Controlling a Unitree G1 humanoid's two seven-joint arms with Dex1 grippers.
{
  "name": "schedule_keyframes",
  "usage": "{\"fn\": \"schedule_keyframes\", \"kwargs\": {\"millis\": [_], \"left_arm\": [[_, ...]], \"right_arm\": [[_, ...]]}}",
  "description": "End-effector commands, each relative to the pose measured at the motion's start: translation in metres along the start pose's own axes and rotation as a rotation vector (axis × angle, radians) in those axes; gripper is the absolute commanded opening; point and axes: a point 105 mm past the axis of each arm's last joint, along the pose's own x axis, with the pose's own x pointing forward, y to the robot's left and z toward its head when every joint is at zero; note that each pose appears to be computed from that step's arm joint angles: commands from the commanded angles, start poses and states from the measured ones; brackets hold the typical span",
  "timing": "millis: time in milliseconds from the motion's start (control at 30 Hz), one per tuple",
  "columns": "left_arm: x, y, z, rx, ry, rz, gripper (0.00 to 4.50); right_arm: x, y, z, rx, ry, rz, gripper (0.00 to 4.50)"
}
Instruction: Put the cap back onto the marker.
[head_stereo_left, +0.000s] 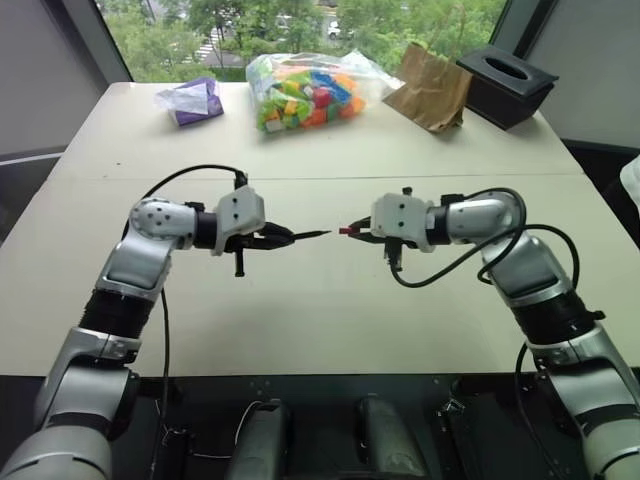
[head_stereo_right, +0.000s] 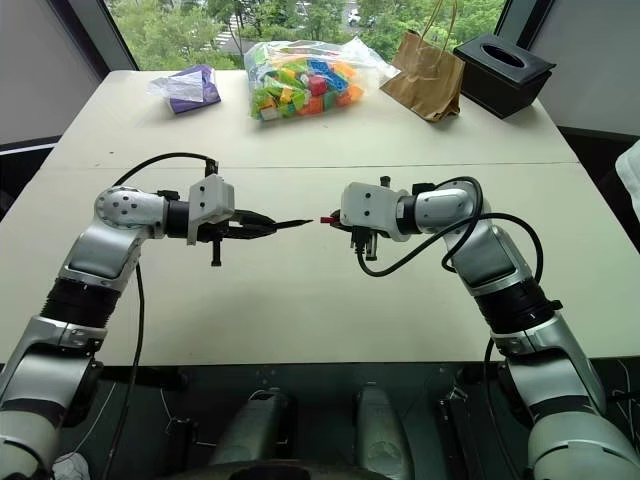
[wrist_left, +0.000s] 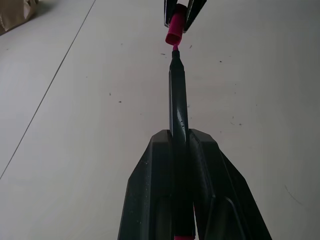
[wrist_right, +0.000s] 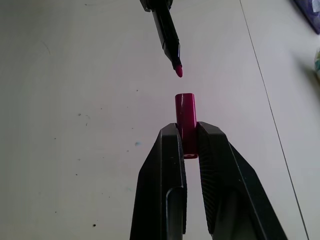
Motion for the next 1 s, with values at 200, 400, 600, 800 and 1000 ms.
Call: {"fn": "schedule_keyframes", "kwargs": {"millis": [200, 400, 600, 800, 1000], "left_arm": [[-0.004, 0.003, 0.013, 0.053, -0.022, 0.008, 0.0], [-0.003, 0.003, 0.013, 0.053, -0.026, 0.005, 0.0], [-0.001, 0.003, 0.013, 0.053, -0.027, 0.002, 0.0], [0.001, 0.001, 0.016, 0.062, -0.034, -0.008, 0.0], [0.002, -0.001, 0.017, 0.096, -0.026, -0.045, 0.0]], "right_arm": [[-0.001, -0.005, 0.016, -0.033, -0.051, -0.025, 0.03], [0.002, -0.003, 0.023, -0.038, -0.071, -0.013, 0.03], [0.003, -0.001, 0.028, -0.042, -0.084, -0.007, 0.03], [0.006, 0.003, 0.032, -0.05, -0.095, 0.011, 0.03], [0.01, 0.009, 0.037, -0.068, -0.107, 0.049, 0.03]]}}
